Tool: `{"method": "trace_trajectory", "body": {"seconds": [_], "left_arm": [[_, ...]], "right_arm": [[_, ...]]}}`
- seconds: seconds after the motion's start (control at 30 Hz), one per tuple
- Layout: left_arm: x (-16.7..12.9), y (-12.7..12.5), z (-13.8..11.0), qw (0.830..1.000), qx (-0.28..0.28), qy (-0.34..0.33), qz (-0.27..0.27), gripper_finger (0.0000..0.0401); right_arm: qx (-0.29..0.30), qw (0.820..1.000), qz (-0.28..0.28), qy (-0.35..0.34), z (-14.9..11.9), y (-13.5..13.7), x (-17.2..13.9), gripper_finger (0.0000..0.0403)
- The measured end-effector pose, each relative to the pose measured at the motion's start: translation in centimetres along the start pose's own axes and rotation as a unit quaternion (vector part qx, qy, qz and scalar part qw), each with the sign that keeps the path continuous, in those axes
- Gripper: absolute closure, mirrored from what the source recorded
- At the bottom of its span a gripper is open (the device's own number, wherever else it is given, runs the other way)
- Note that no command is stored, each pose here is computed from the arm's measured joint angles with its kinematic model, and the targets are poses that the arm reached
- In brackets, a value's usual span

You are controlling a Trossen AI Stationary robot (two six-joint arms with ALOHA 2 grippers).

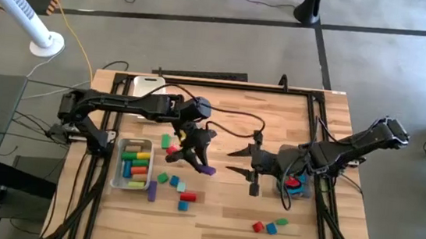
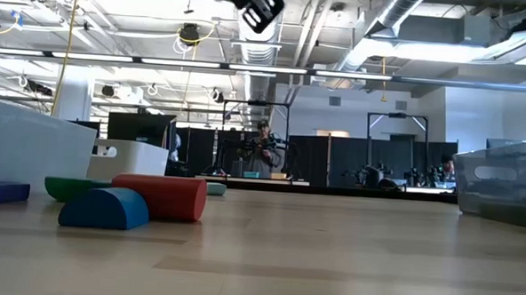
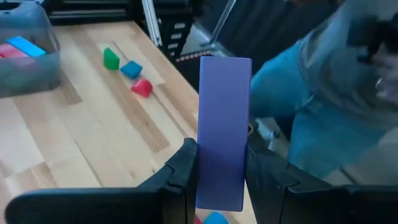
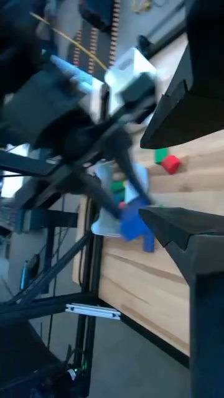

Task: Sort blocks by size
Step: Put the purple rectangular block into the black bin

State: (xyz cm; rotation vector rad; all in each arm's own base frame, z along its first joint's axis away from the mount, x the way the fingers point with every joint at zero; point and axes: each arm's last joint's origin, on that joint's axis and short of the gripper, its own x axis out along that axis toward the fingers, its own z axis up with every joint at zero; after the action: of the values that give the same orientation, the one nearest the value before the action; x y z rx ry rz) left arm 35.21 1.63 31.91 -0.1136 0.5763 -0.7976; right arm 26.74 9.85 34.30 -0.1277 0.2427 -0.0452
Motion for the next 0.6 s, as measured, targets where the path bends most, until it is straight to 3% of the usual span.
{"method": "trace_trajectory", "body": {"seconds": [0.2,0.6], "left_arm": [[0.3,2.0,-0.4,0.997,-0.054,-0.029,-0.049,0.0309],[-0.2,4.5,0.5,0.986,-0.083,-0.097,-0.107,0.0309]], "right_arm": [[-0.011,1.000,0.009,-0.009,0.2,-0.8,0.4,0.0210],[-0.012,0.999,0.039,0.006,-0.5,0.0,1.4,0.0210]]}}
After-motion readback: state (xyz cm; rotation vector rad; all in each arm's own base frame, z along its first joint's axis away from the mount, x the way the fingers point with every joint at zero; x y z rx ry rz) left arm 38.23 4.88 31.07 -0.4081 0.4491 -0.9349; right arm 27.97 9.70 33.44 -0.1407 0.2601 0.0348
